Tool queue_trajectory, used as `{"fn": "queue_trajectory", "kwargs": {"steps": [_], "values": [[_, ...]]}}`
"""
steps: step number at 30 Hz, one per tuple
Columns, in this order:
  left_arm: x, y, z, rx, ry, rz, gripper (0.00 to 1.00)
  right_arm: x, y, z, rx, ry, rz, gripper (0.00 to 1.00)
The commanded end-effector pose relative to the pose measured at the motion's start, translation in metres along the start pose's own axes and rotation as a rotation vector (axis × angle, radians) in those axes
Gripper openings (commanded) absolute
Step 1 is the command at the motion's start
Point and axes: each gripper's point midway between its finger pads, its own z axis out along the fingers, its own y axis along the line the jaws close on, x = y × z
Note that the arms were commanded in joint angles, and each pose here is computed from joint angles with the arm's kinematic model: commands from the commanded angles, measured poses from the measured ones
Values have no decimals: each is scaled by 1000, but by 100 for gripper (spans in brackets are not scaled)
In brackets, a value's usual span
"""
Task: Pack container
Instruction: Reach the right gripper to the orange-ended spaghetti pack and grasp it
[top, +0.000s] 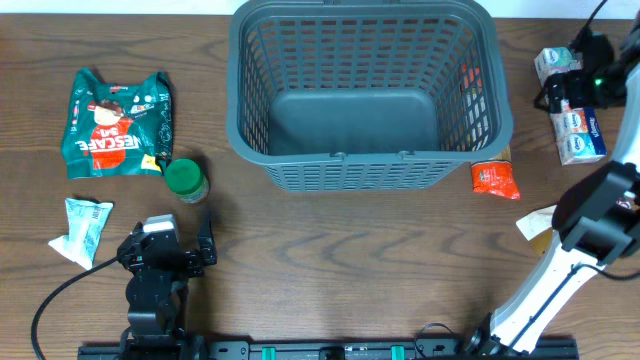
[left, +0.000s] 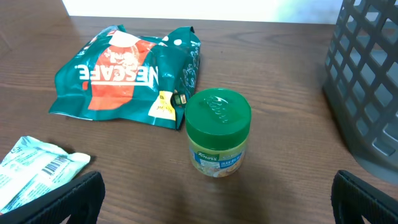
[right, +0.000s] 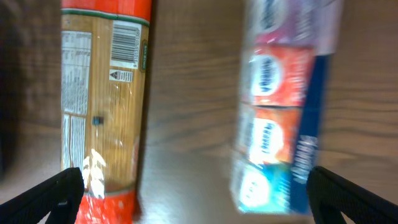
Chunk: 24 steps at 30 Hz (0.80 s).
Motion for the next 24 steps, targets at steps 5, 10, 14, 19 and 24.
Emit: {"fn": "queue_trajectory", "kwargs": {"steps": [5,10,14,19,24], "values": [[9,0,3,-2,19,8,99,-12,32,18,-205,-22,322,99],[9,0,3,-1,19,8,99,-10,51,21,-195,25,297,99],[9,0,3,-1,20,8,98,-6,67,31,-105,90,228,99],[9,0,3,-1,19,8,99,-9,102,45,-111,117,165,99],[9,0,3,-1,19,8,99,3,112,62,-122,159,166,99]]}}
